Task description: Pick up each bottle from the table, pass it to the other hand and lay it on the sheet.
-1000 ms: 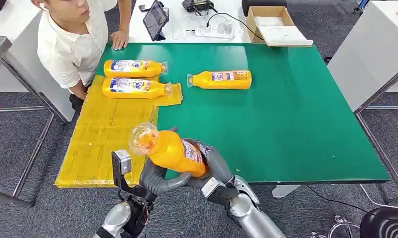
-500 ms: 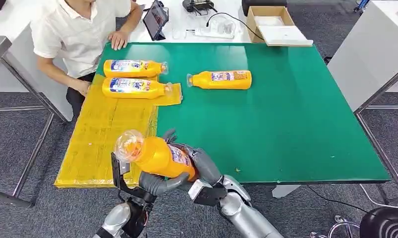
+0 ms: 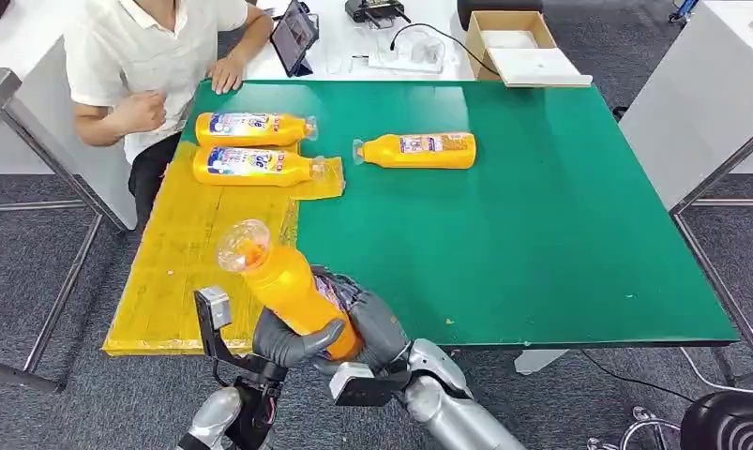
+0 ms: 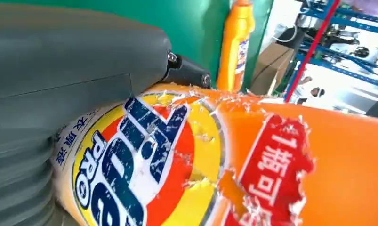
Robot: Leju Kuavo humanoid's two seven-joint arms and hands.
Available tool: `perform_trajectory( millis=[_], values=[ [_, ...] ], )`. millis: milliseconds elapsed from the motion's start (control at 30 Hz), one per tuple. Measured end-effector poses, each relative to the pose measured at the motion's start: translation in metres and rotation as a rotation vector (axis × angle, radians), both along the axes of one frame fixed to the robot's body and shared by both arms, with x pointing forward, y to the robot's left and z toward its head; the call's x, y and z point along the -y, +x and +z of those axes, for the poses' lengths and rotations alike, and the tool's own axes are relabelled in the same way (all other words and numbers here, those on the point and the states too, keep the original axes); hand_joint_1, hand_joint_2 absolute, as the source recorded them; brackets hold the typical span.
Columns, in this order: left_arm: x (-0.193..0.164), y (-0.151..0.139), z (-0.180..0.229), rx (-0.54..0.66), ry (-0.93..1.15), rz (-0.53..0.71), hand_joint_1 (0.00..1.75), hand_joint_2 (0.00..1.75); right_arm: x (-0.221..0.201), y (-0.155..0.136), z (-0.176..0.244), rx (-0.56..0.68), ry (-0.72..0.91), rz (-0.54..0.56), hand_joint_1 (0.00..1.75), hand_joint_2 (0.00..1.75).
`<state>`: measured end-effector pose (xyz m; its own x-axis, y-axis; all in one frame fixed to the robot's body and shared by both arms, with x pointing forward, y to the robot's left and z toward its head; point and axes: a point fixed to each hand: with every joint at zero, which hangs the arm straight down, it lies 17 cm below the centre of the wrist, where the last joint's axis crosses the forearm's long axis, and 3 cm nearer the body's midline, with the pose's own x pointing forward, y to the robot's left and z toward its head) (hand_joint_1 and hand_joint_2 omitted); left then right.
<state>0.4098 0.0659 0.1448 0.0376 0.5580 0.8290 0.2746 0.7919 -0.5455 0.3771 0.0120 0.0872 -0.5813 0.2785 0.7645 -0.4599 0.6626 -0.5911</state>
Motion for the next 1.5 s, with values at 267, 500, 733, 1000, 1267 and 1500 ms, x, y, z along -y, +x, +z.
perform_trajectory(
  millis=[267, 500, 733, 1000, 1267, 1500],
  values=[
    [-0.032, 0.01, -0.011, -0.047, -0.042, 0.081, 1.75, 1.75, 0.001, -0.007, -0.005, 0.071, -0.04, -0.07, 0.0, 0.0],
    [-0.082, 0.031, -0.011, -0.035, 0.07, 0.263, 1.75, 1.75, 0.002, -0.034, -0.007, 0.19, -0.069, -0.143, 0.0, 0.0],
    [-0.112, 0.048, 0.003, 0.033, 0.191, 0.338, 1.75, 1.75, 0.006, -0.042, 0.001, 0.25, -0.07, -0.195, 0.0, 0.0],
    [-0.153, 0.059, 0.002, 0.05, 0.355, 0.468, 1.75, 1.75, 0.008, -0.044, 0.005, 0.269, -0.06, -0.22, 0.0, 0.0],
    [-0.183, 0.108, 0.027, 0.357, 1.391, 0.672, 1.75, 1.75, 0.0, -0.045, 0.012, 0.26, -0.03, -0.181, 0.0, 0.0],
    [-0.2, 0.148, -0.013, 0.3, 1.799, 0.54, 1.75, 1.75, -0.006, -0.046, 0.016, 0.254, -0.02, -0.164, 0.0, 0.0]
  ],
)
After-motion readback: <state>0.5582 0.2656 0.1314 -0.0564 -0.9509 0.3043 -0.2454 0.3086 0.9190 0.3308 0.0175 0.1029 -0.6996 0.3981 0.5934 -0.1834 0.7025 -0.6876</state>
